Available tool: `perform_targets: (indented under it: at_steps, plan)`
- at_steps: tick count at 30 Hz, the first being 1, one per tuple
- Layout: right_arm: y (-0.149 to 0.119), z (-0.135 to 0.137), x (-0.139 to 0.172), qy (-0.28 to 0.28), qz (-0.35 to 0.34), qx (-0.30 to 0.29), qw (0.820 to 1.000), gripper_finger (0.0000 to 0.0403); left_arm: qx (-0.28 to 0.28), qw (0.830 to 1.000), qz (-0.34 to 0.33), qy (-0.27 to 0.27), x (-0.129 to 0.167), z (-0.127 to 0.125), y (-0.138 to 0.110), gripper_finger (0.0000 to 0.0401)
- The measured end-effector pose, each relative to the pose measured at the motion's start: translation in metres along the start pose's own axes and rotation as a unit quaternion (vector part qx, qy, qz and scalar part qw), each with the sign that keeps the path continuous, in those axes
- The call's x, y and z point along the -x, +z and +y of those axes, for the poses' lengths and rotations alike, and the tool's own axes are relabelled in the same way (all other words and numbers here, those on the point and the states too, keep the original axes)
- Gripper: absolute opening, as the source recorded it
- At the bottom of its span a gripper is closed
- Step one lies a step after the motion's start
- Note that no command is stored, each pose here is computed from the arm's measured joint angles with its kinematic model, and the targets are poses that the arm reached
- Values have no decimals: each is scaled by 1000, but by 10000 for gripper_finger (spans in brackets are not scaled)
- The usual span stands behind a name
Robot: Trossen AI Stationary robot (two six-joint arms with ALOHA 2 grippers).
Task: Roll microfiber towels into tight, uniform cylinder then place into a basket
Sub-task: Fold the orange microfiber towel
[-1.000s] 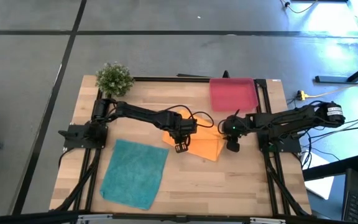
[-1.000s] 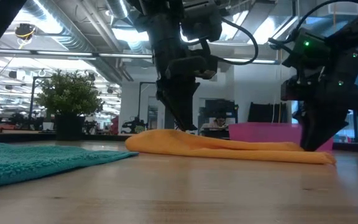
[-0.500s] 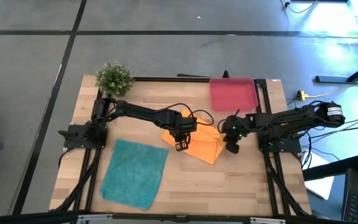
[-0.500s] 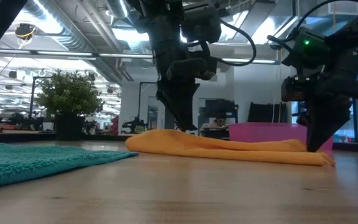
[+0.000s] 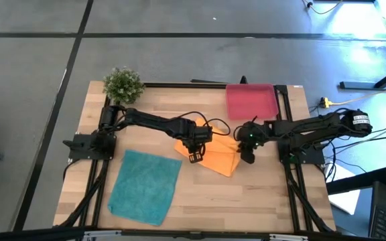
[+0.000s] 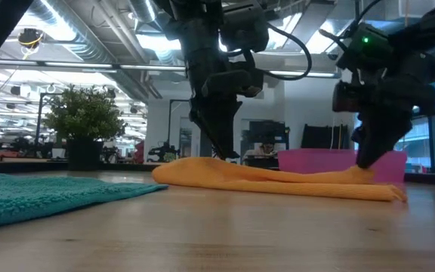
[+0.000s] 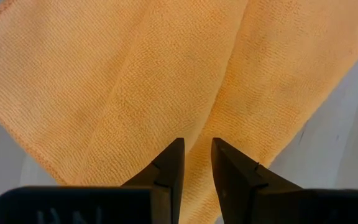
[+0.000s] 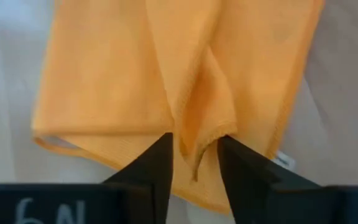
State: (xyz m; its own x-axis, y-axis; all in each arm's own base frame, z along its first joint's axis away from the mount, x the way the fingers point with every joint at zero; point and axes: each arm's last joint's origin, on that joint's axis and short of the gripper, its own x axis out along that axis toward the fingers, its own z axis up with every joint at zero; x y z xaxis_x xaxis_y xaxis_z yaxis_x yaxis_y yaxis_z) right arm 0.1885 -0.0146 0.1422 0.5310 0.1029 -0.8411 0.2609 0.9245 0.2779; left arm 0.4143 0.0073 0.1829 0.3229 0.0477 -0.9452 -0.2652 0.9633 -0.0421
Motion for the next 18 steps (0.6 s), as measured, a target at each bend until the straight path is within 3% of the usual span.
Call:
perform_targets:
  at_steps: [6, 11, 14, 18]
  plan:
    - [-8, -4, -5, -26, 14, -28, 999, 144, 0, 1000, 0, 0, 0, 0, 0, 73]
    - [-10, -4, -8, -9, 32, -30, 999, 137, 0, 1000, 0, 0, 0, 0, 0, 73]
    - [-10, -4, -8, 3, 33, -31, 999, 102, 0, 1000, 0, 0, 0, 0, 0, 73]
    - [-7, -1, -7, 23, 34, -42, 998, 21, 0, 1000, 0, 0, 0, 0, 0, 73]
